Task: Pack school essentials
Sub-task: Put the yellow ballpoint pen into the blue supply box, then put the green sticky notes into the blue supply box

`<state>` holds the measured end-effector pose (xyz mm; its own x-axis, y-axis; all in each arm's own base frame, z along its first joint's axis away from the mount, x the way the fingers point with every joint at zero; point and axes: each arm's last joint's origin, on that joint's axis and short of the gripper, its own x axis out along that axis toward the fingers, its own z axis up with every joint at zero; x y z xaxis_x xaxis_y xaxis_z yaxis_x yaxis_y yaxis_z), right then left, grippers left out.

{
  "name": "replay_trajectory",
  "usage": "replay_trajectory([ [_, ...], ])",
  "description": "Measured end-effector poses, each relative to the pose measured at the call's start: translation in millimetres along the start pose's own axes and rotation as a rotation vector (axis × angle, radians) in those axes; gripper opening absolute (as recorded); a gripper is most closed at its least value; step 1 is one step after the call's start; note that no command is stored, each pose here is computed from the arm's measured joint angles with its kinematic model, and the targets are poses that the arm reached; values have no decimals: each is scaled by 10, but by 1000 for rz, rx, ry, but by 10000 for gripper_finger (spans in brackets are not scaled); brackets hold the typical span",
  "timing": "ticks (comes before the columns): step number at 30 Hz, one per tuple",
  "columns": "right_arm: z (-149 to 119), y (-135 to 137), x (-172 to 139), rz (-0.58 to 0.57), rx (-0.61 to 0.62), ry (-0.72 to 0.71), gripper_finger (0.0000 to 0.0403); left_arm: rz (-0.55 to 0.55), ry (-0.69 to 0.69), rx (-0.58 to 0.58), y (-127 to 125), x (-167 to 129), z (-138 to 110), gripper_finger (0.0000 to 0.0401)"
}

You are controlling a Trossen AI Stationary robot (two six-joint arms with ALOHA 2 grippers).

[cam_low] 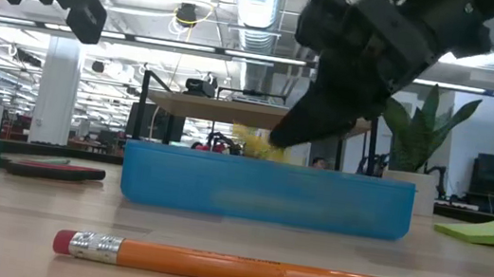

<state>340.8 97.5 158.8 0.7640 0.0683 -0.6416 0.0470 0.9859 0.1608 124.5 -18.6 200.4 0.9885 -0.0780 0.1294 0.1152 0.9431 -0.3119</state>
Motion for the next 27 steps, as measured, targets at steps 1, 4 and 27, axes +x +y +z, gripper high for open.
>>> replay_trajectory([
  [1, 28, 9, -8, -3, -3, 7, 138, 14, 0, 4, 5, 3, -4, 0],
  [4, 94, 20, -88, -22, -9, 61, 163, 63, -10, 6, 21, 9, -7, 0],
  [27, -1263, 65, -1468, -201, 598, 39, 161, 82, -22, 0, 26, 8, -2, 0],
])
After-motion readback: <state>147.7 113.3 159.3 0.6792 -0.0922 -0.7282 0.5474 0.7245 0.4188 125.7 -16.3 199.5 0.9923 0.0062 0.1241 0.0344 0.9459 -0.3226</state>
